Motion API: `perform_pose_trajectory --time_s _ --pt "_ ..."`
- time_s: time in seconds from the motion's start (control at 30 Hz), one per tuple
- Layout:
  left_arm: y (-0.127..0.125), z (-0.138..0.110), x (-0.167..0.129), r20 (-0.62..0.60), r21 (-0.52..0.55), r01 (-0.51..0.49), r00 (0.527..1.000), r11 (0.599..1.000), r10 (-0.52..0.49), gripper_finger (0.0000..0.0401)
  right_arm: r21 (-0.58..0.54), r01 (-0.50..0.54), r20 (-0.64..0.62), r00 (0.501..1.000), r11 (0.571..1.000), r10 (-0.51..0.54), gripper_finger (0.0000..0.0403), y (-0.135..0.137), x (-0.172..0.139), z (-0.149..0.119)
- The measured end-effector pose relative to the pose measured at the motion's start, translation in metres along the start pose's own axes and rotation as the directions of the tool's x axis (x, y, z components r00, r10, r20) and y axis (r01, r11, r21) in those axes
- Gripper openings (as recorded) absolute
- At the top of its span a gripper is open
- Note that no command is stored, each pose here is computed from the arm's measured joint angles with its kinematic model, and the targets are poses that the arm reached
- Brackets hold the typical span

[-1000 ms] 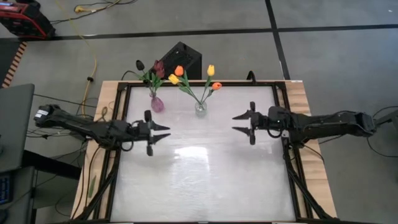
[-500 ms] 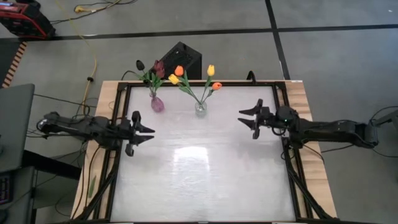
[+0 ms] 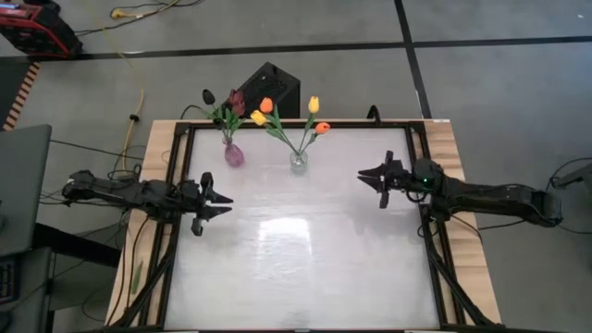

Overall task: Sort flowers into vase by color
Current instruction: Return to Home Position

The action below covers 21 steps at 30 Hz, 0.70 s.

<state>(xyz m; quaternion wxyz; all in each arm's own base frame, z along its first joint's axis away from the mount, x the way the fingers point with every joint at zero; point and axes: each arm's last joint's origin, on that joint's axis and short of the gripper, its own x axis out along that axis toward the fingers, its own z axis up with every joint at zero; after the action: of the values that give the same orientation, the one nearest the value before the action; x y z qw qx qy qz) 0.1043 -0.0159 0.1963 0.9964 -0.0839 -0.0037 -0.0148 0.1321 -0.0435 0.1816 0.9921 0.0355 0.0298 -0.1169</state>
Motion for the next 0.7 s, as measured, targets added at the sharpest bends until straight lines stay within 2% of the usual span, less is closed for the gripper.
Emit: perform_pose_trajectory --time_s 0.2,0.33,0.63,0.7 --pt "0.003 -0.018 0.000 -0.015 0.007 -0.005 1.000 1.000 0.005 0.0096 0.111 0.030 -0.089 0.996 0.993 -0.020 0.0072 -0.002 -0.008 -0.008" --pt "0.005 -0.028 0.001 -0.014 0.030 -0.005 1.000 1.000 0.006 0.0096 0.135 0.020 -0.136 0.991 0.991 -0.002 0.0059 0.001 -0.010 -0.015" --pt "0.005 -0.030 0.001 -0.036 0.031 -0.002 0.999 1.000 0.003 0.0096 0.206 -0.017 -0.199 0.978 0.978 0.058 0.0046 0.009 -0.012 -0.024" --pt "0.005 -0.031 0.001 -0.041 0.029 -0.002 0.999 1.000 0.003 0.0096 0.202 0.014 -0.222 0.975 0.979 0.031 0.0041 0.009 -0.013 -0.026"
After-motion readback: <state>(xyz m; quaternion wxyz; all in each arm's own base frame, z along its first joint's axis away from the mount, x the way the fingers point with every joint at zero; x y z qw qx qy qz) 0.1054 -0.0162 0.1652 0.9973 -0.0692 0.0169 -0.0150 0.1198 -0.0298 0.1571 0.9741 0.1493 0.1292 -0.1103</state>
